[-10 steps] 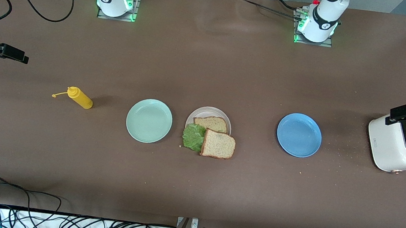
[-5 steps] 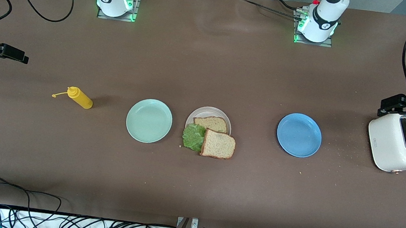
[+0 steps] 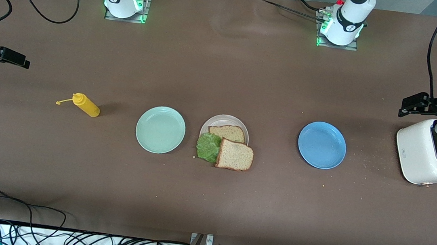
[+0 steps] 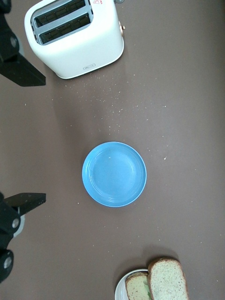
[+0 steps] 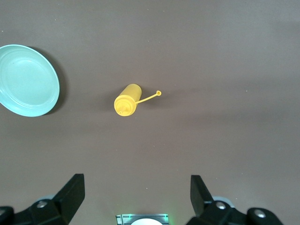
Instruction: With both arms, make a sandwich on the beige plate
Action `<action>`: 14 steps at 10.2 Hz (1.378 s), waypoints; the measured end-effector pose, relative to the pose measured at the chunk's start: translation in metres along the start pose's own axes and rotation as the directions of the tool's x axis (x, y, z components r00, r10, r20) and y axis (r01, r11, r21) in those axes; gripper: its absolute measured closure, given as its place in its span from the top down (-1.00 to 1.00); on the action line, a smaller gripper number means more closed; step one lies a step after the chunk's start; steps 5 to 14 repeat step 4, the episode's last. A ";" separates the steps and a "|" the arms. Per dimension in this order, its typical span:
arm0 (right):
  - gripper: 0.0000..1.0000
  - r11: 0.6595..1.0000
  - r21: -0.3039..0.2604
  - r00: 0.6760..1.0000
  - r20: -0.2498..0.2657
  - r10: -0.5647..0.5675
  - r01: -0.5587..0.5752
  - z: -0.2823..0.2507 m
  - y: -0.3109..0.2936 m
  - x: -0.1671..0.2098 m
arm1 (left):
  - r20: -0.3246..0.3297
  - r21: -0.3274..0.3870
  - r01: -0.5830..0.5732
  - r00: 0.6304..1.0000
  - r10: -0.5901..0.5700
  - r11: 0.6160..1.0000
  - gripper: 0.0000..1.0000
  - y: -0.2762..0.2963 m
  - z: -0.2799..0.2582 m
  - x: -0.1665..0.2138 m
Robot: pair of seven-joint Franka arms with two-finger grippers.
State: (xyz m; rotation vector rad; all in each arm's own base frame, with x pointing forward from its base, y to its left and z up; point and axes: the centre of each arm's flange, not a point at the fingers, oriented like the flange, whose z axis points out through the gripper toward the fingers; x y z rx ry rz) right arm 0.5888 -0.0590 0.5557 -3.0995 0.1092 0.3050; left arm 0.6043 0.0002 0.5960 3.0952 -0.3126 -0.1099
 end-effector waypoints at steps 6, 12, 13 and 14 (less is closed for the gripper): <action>1.00 1.000 0.000 1.000 -0.001 0.000 0.000 0.000 0.000 0.000 | 0.000 0.000 0.001 1.000 -0.001 1.000 1.00 0.000 -0.001 -0.001; 1.00 1.000 0.000 1.000 -0.001 0.000 0.000 0.000 0.000 0.000 | 0.000 0.000 0.001 1.000 -0.001 1.000 1.00 0.000 -0.001 -0.001; 1.00 1.000 0.000 1.000 -0.001 0.000 0.000 0.000 0.000 0.000 | 0.000 0.000 0.001 1.000 -0.001 1.000 1.00 0.000 -0.001 -0.001; 1.00 1.000 0.000 1.000 -0.001 0.000 0.000 0.000 0.000 0.000 | 0.000 0.000 0.001 1.000 -0.001 1.000 1.00 0.000 -0.001 -0.001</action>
